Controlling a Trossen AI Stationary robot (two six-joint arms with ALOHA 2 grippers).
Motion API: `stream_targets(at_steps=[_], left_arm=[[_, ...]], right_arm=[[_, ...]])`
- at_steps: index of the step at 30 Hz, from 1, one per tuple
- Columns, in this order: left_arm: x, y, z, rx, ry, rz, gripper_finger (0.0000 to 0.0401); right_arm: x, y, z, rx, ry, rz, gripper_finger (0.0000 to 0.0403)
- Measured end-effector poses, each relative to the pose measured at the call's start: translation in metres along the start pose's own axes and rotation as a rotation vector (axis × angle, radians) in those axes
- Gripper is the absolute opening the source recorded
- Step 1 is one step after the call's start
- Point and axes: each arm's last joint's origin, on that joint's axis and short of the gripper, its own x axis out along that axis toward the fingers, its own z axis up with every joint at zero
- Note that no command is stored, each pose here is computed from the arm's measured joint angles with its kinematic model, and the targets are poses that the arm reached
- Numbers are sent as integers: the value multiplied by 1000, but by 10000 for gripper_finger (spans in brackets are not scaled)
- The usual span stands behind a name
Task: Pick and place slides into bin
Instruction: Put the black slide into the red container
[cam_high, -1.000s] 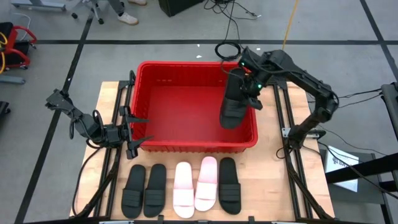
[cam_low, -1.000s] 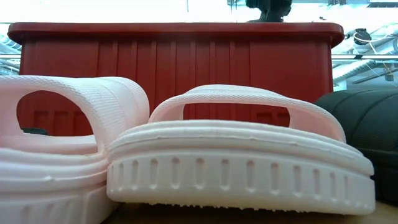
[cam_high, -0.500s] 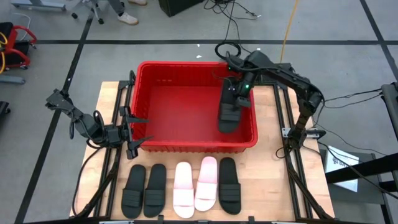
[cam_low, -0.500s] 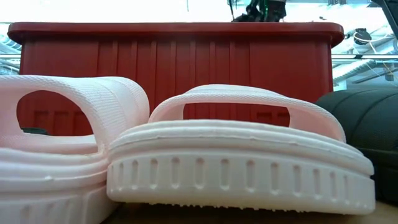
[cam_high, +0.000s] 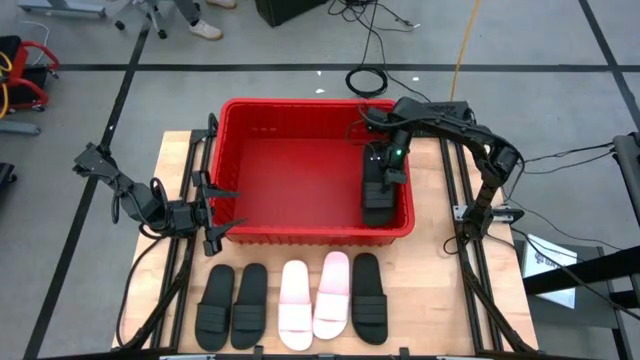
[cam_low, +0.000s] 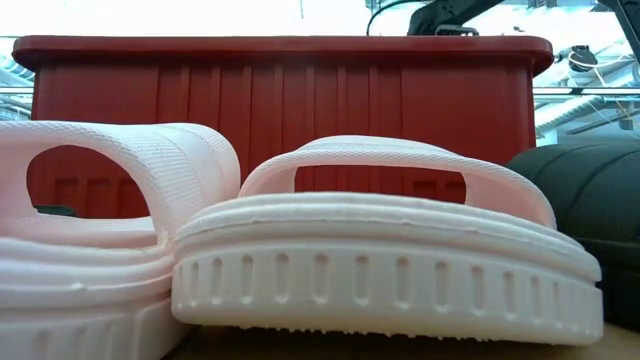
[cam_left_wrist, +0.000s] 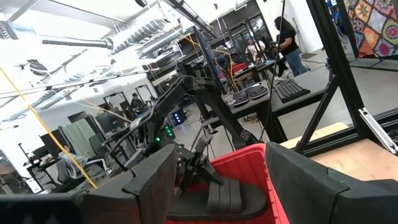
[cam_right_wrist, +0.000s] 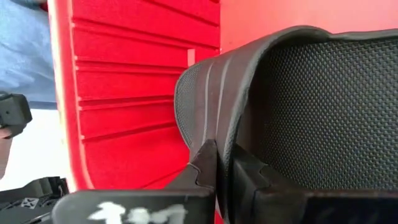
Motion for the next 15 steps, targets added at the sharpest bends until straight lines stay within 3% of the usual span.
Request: stream_targets(at_steps=[15], left_arm=[[0, 0, 0, 0, 0, 0, 253]], right_arm=[[32, -28, -10, 14, 13, -49, 6]])
